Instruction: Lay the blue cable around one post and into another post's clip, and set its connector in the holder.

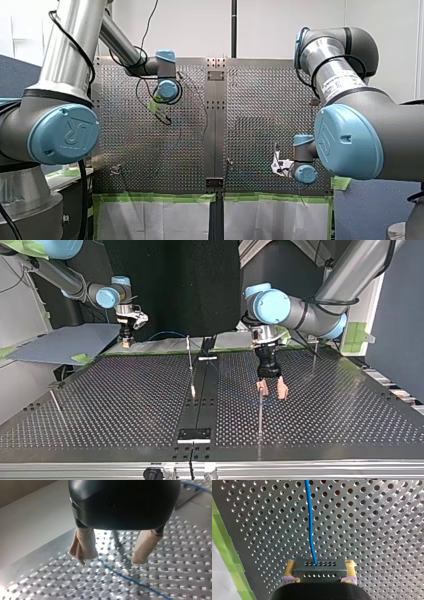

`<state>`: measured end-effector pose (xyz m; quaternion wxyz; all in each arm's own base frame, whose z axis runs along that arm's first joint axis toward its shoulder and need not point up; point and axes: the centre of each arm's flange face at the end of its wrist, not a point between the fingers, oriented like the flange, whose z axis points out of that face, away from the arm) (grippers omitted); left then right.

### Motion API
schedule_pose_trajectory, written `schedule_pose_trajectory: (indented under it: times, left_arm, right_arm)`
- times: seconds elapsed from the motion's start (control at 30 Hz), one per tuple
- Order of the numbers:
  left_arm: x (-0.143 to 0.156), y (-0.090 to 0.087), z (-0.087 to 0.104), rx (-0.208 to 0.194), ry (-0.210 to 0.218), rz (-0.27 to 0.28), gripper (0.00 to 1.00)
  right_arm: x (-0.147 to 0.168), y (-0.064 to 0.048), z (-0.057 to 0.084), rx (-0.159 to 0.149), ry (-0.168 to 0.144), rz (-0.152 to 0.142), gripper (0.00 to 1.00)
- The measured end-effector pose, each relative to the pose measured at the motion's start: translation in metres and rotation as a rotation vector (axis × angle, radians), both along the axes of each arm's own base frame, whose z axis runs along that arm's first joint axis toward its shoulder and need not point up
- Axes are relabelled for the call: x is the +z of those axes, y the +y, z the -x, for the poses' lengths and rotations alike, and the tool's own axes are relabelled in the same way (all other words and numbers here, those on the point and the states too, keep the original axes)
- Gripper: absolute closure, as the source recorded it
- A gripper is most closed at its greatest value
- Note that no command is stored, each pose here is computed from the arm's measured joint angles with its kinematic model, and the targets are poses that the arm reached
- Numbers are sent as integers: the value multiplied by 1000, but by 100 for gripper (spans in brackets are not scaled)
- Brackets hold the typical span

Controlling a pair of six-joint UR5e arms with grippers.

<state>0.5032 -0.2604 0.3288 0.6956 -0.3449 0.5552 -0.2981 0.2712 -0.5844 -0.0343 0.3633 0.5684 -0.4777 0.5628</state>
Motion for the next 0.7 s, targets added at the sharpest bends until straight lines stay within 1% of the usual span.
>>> schedule_pose_trajectory:
  times: [0.07,0.13,0.3,0.5,0.7]
  left_arm:
    - [2,3,-2,14,1,17,0]
    - [5,6,-4,20,-1,36,0]
    - [13,9,-11,11,-21,78,0]
    - [23,9,-18,-14,-50,132,0]
    - [26,18,-24,2,-65,182,0]
  right_arm:
    - [0,0,0,0,0,0,100]
    - [0,0,0,0,0,-1,100]
    - [-1,0,0,0,0,-1,100]
    - [-2,1,0,0,1,-3,100]
    - [-2,0,0,-1,2,-2,100]
